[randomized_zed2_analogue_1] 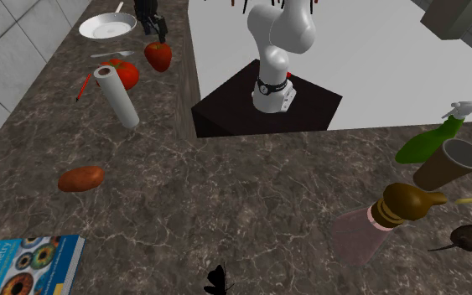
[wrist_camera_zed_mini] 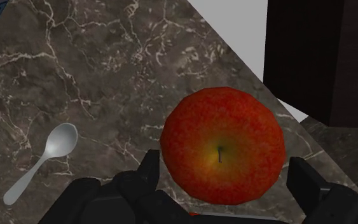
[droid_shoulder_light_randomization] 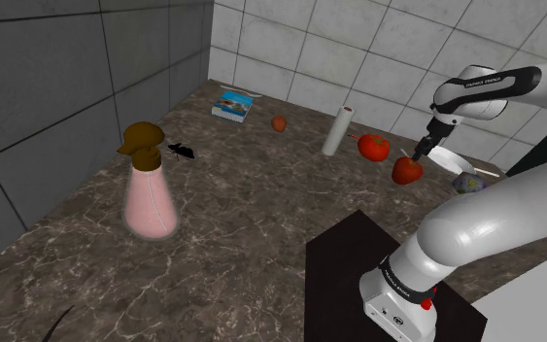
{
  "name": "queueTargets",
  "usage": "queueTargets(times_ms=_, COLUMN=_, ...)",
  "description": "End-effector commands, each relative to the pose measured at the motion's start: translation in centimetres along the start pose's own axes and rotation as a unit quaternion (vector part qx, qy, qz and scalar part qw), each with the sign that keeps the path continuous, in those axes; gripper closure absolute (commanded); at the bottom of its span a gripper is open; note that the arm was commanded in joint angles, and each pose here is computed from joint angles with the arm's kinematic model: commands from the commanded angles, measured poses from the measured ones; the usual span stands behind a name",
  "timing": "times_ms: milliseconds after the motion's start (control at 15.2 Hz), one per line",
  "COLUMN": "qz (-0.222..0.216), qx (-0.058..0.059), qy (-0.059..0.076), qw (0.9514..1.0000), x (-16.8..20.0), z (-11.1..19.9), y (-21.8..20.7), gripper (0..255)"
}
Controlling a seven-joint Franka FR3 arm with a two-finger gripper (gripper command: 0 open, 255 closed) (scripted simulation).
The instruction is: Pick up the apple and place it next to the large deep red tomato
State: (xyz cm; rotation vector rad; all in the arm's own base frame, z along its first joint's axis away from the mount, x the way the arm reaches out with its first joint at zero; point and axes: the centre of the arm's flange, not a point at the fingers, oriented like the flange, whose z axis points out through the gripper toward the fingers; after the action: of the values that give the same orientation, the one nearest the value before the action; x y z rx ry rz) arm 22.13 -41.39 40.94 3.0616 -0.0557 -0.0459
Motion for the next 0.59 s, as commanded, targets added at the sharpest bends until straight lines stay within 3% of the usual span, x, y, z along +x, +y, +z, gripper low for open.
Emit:
queueTargets(times_ms=0, qz=0.000, qx=0.000, qy=0.000, qw=1.0000, x=0.0, z=-1.3, y=0.0, gripper=0)
queueTargets(times_ms=198, qz=0.000, qx=0.000, qy=0.000, qw=1.0000, x=0.0, z=-5.0, y=0.0, gripper=0)
queueTargets(times_ms=528, qz=0.000, qx=0.000, qy=0.000, qw=1.0000, x=0.0, z=-5.0, y=0.0, gripper=0)
